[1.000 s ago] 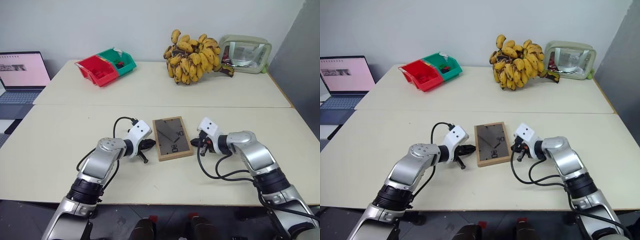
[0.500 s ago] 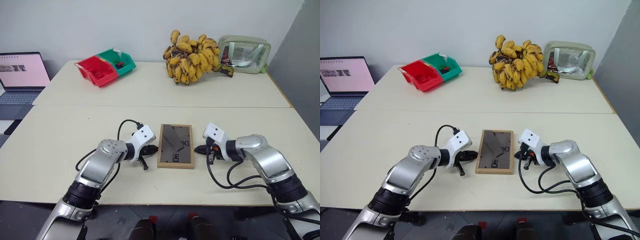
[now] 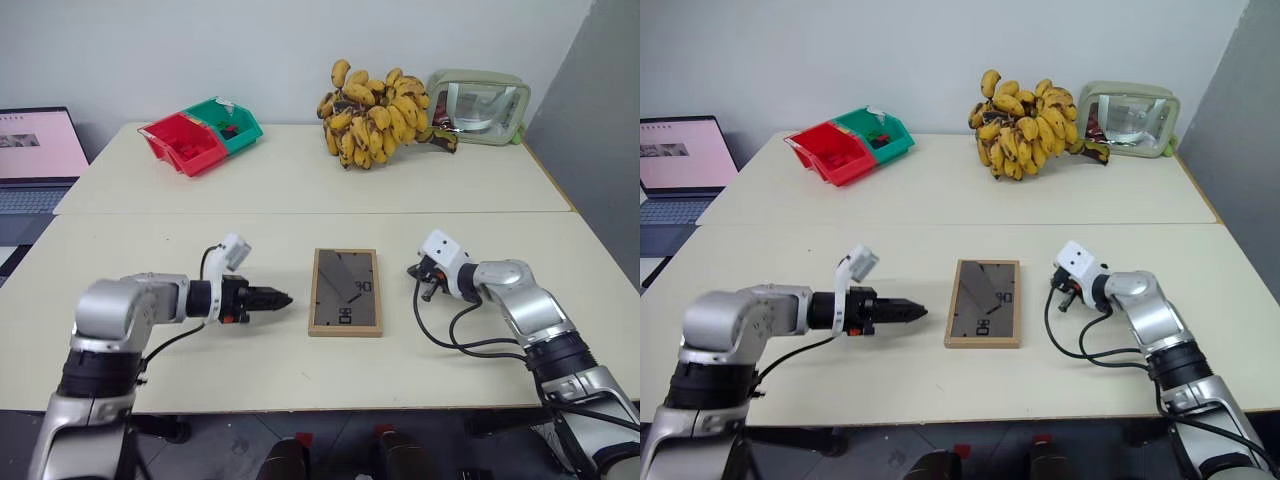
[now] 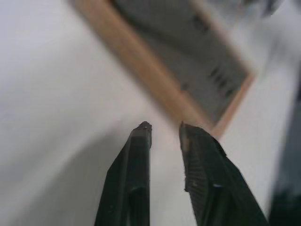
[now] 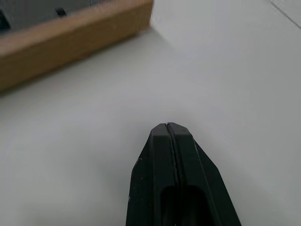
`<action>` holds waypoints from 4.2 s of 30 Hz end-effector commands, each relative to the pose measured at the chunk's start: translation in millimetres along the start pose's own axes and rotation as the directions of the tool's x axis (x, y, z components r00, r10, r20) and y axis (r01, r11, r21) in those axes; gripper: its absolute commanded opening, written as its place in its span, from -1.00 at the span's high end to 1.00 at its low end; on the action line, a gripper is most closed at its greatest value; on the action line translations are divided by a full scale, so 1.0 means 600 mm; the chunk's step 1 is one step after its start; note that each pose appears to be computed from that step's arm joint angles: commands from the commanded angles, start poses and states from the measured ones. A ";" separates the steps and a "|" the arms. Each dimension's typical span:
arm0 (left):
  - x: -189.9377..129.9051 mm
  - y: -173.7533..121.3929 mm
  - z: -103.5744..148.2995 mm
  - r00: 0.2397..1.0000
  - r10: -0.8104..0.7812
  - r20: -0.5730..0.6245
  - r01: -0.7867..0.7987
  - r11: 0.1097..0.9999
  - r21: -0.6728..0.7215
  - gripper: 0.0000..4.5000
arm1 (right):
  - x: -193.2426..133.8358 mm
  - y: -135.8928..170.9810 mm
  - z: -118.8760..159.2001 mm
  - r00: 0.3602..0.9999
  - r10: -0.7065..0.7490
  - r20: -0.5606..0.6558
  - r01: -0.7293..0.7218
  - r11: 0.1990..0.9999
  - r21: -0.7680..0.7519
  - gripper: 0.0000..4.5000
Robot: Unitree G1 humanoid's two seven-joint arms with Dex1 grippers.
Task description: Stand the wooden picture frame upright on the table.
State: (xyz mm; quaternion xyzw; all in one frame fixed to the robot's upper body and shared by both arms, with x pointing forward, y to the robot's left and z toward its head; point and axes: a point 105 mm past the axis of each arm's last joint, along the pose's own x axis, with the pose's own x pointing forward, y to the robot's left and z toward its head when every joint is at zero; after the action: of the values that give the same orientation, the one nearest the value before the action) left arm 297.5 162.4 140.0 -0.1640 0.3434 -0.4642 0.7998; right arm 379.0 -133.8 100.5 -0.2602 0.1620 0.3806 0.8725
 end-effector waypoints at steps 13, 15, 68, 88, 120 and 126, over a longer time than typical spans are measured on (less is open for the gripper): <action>0.028 0.023 -0.059 0.998 -0.053 -0.019 0.042 0.932 -0.360 -0.98 | 0.004 0.060 0.014 0.995 0.092 0.045 -0.092 0.996 0.002 1.00; 0.045 0.025 -0.069 0.998 -0.063 -0.028 0.048 0.928 -0.370 -0.98 | 0.012 0.070 0.022 0.993 0.102 0.057 -0.103 0.995 0.009 1.00; 0.013 -0.040 0.079 0.961 -0.055 0.272 0.007 0.985 0.174 0.63 | -0.088 -0.003 0.186 0.881 0.283 0.379 -0.368 0.913 0.174 -0.13; 0.035 -0.055 0.110 0.961 -0.147 0.236 0.078 0.957 0.279 0.63 | -0.015 0.069 0.351 0.749 0.405 0.524 -0.456 0.889 -0.035 -0.99; 0.017 -0.091 0.061 0.929 -0.333 0.165 0.358 0.921 -0.155 0.63 | -0.132 -0.048 0.130 0.928 0.072 0.365 0.232 0.656 -0.718 -0.99; 0.020 -0.128 0.067 0.875 -0.462 0.142 0.482 0.853 -0.200 0.63 | -0.107 -0.011 0.161 0.821 0.186 0.540 0.475 0.301 -0.827 -0.99</action>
State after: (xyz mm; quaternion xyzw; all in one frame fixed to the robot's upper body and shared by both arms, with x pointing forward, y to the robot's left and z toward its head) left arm 291.4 117.3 186.7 -0.3591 0.3240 -0.5521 0.6791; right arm 356.7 -136.3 196.1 -0.6056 -0.2862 0.3900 0.6319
